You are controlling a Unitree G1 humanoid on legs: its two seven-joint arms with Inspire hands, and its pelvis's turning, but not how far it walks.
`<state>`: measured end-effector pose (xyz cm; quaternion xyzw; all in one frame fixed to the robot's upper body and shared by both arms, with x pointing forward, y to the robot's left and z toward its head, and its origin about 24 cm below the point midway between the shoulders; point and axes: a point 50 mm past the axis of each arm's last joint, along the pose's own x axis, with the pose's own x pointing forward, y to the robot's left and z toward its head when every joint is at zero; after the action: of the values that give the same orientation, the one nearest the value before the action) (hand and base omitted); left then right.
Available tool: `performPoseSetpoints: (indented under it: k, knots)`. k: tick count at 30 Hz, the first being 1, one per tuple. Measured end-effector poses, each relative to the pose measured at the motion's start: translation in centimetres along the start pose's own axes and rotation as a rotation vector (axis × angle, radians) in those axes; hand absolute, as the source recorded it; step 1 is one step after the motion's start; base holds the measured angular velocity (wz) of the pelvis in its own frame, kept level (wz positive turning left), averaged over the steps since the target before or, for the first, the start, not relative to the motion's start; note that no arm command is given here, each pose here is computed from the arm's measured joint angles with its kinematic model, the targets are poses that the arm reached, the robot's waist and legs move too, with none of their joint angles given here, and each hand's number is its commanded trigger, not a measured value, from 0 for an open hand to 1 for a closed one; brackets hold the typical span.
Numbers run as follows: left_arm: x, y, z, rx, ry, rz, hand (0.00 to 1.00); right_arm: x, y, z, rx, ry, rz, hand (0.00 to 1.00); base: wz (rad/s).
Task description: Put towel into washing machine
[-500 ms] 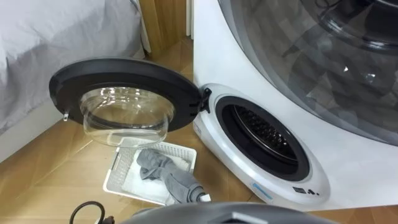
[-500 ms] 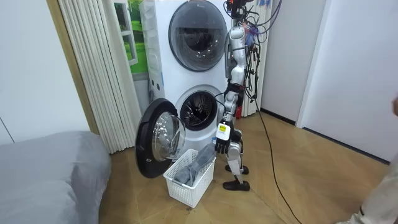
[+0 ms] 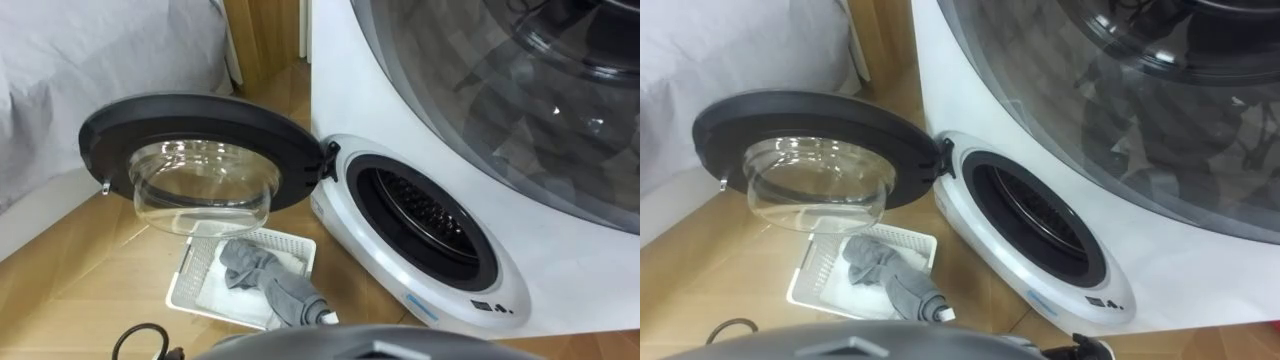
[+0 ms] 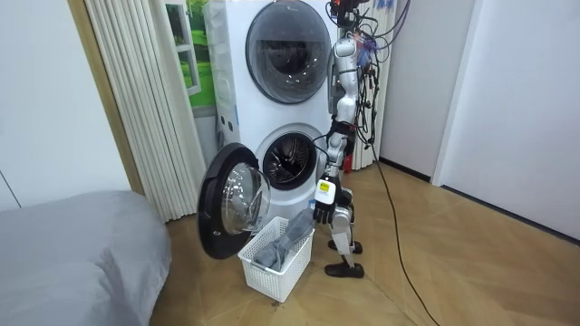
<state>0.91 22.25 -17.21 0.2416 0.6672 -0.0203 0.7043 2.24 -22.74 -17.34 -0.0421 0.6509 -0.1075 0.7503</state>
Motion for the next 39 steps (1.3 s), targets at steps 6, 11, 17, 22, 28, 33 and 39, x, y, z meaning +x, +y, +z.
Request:
performPoseSetpoints:
  k: [6, 11, 17, 22, 28, 33, 39]
  knots:
    - [0.0, 0.1, 0.4, 0.013, -0.015, 0.004, 0.0, 0.0, 0.0, 0.1, 0.001, -0.004, 0.011, 0.0, 0.0]
    - [0.1, 0.8, 1.4, 0.015, -0.057, 0.025, 0.0, 0.0, 0.1, 0.6, 0.001, -0.025, 0.023, 0.0, 0.0]
    - [0.1, 2.6, 4.0, 0.008, -0.151, 0.108, 0.0, 0.1, 0.1, 1.8, -0.038, -0.075, 0.03, 0.0, 0.02]
    - [-0.8, 4.5, 10.3, -0.008, -0.39, 0.199, 0.0, 0.0, 0.4, 5.7, -0.083, -0.195, 0.044, 0.0, -0.08]
    - [-2.1, 4.0, 15.8, 0.063, -0.576, 0.177, 0.0, -0.6, 2.5, 10.2, -0.161, -0.33, 0.131, 0.0, -0.04]
    - [-2.7, 3.5, 18.0, 0.09, -0.617, 0.155, 0.0, -1.1, 3.3, 12.8, -0.215, -0.395, 0.143, 0.0, -0.06]
    - [-4.0, 4.6, 20.9, 0.129, -0.697, 0.2, 0.0, -1.8, 4.3, 15.4, -0.213, -0.464, 0.149, 0.0, -0.01]
